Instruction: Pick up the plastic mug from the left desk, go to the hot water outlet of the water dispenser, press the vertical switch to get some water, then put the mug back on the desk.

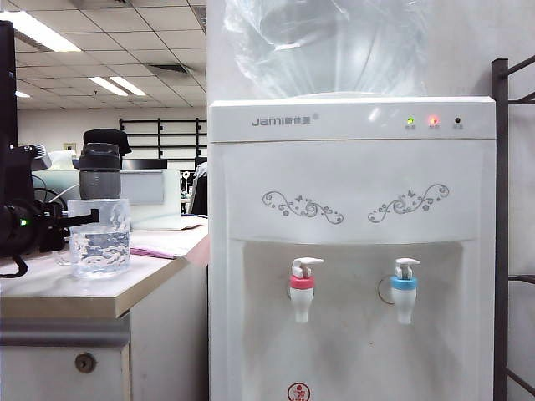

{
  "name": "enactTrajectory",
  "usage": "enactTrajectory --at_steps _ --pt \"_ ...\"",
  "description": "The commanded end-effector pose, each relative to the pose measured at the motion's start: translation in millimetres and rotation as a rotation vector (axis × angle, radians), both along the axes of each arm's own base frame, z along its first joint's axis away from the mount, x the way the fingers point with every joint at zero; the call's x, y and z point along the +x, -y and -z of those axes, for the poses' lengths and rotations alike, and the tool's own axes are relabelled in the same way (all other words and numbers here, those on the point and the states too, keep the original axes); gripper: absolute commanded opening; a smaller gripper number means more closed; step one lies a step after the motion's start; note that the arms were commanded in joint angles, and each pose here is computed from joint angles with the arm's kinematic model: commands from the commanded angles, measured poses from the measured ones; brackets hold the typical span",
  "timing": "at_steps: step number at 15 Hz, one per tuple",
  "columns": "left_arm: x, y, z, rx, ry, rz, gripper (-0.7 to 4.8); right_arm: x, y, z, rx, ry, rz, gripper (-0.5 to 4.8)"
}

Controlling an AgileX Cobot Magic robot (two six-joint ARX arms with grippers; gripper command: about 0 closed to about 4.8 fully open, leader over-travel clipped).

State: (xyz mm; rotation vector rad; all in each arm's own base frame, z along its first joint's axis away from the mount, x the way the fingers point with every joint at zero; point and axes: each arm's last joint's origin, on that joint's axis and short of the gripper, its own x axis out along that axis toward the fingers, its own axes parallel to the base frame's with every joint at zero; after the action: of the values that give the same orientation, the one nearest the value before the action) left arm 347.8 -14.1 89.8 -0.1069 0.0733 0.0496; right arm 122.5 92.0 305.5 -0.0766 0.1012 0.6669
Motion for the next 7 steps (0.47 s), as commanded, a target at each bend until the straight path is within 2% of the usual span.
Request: enactTrajectory --at_steps 1,2,5,7 --pt "-0.2 0.5 2.5 0.084 -0.028 0.012 0.61 -0.2 0.2 -1.8 0.013 0.008 0.002 -0.05" --pt "-0.1 0.5 1.9 0.117 -0.023 0.016 1.98 -0.2 0.2 -1.8 0.013 0.008 0.002 -0.05" --pt "-0.3 0.3 2.3 0.143 -0.028 0.014 2.93 -0.2 0.2 -1.8 0.013 0.008 0.002 -0.05" --pt "-0.6 0.2 3.0 0.166 -0.035 0.016 2.91 -0.2 0.2 -1.8 0.013 0.008 0.002 -0.05"
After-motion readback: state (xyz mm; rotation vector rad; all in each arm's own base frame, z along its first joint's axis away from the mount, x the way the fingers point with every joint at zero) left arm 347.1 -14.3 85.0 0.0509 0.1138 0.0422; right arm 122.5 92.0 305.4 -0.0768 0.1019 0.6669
